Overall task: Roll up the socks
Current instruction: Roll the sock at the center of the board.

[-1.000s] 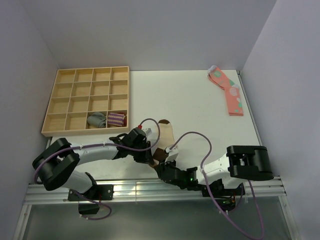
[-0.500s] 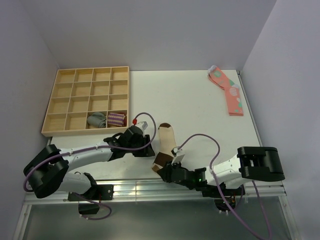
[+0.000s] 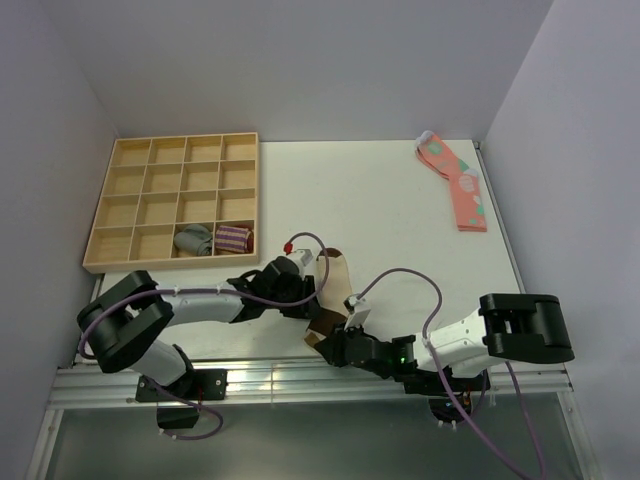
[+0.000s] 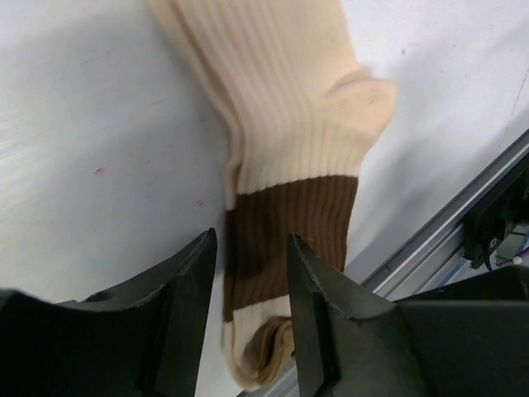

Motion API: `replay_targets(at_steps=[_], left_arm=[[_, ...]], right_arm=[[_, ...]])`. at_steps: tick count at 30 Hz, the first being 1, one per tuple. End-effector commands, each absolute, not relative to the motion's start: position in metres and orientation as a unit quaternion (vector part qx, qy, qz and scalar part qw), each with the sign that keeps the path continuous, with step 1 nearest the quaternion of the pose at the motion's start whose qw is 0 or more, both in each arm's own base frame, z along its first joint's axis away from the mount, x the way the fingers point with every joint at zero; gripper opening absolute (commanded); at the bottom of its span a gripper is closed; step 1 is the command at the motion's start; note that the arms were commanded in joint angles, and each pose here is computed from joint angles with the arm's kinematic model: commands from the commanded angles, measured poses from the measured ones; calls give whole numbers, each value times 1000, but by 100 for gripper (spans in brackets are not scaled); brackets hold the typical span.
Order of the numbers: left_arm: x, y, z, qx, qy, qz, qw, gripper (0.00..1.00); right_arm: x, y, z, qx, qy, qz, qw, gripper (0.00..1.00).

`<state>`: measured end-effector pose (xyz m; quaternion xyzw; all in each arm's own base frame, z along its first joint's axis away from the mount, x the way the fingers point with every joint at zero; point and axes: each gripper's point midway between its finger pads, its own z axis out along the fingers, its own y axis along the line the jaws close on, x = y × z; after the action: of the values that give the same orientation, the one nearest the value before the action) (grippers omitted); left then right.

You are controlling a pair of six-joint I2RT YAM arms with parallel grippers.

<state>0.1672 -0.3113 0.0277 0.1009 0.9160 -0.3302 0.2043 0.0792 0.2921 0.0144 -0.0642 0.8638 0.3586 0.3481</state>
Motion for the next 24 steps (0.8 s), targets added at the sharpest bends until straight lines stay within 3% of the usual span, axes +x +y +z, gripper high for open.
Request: replay_targets(at_steps=[1, 5, 9, 24], left_arm=[[169, -330, 31, 127, 906, -343, 212, 45], [169, -328, 12, 124, 920, -314, 201, 33], [170, -321, 1, 112, 930, -291, 197, 0], [198, -253, -5, -9, 947, -215, 238, 0]], right_arm=[[67, 248, -33, -110, 905, 272, 309, 27], [66, 247, -32, -107, 905, 275, 307, 27], [68, 245, -30, -103, 905, 274, 308, 27], [98, 266, -2, -137, 896, 284, 313, 27]])
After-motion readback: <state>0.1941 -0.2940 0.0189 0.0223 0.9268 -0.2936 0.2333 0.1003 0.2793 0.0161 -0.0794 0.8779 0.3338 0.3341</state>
